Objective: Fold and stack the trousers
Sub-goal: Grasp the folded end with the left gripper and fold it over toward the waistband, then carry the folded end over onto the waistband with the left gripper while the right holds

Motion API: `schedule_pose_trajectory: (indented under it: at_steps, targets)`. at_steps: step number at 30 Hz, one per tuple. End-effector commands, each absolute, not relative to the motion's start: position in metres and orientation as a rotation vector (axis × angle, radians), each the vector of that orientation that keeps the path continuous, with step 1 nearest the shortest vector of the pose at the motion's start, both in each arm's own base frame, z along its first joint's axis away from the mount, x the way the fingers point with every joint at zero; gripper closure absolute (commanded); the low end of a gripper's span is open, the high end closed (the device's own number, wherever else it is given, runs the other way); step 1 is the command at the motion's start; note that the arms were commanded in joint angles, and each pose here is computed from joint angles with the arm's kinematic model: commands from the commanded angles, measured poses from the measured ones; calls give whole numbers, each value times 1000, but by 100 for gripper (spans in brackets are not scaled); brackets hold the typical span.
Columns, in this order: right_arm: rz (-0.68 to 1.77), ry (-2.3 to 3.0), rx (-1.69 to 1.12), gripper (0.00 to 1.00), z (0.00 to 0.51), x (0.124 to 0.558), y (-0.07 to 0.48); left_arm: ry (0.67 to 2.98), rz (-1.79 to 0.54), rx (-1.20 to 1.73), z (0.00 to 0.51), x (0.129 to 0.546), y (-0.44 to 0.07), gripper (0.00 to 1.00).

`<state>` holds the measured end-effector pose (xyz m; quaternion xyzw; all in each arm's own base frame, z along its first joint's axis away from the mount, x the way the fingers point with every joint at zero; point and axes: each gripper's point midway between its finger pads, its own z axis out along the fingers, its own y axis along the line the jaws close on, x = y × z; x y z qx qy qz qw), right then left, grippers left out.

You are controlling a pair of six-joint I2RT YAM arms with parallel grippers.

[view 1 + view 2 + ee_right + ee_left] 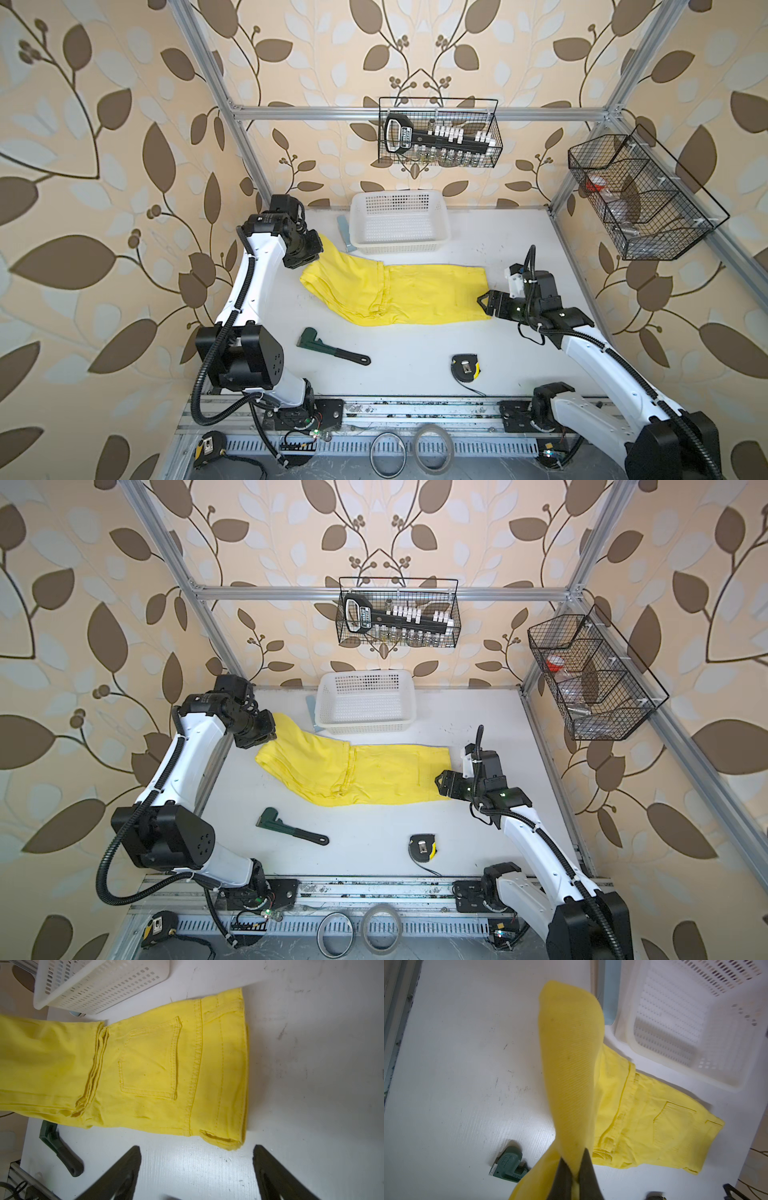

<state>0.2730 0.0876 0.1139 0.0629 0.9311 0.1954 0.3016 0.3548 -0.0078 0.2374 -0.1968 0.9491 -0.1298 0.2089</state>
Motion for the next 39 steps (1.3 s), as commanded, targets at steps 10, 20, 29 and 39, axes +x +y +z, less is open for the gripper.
schedule_pose_trajectory:
  at_steps: [10,20,29,39]
  targets:
    - [479,2510,140,30,77,287,106,2506,-719,-236,310,331,-107,100]
    - [437,2569,131,49,48,290,109,2503,-876,-56,307,332,-209,100]
    - [429,2615,142,68,23,284,108,2545,-920,67,285,331,-291,100]
    - [455,2626,130,76,17,281,111,2594,-932,128,244,333,-370,100]
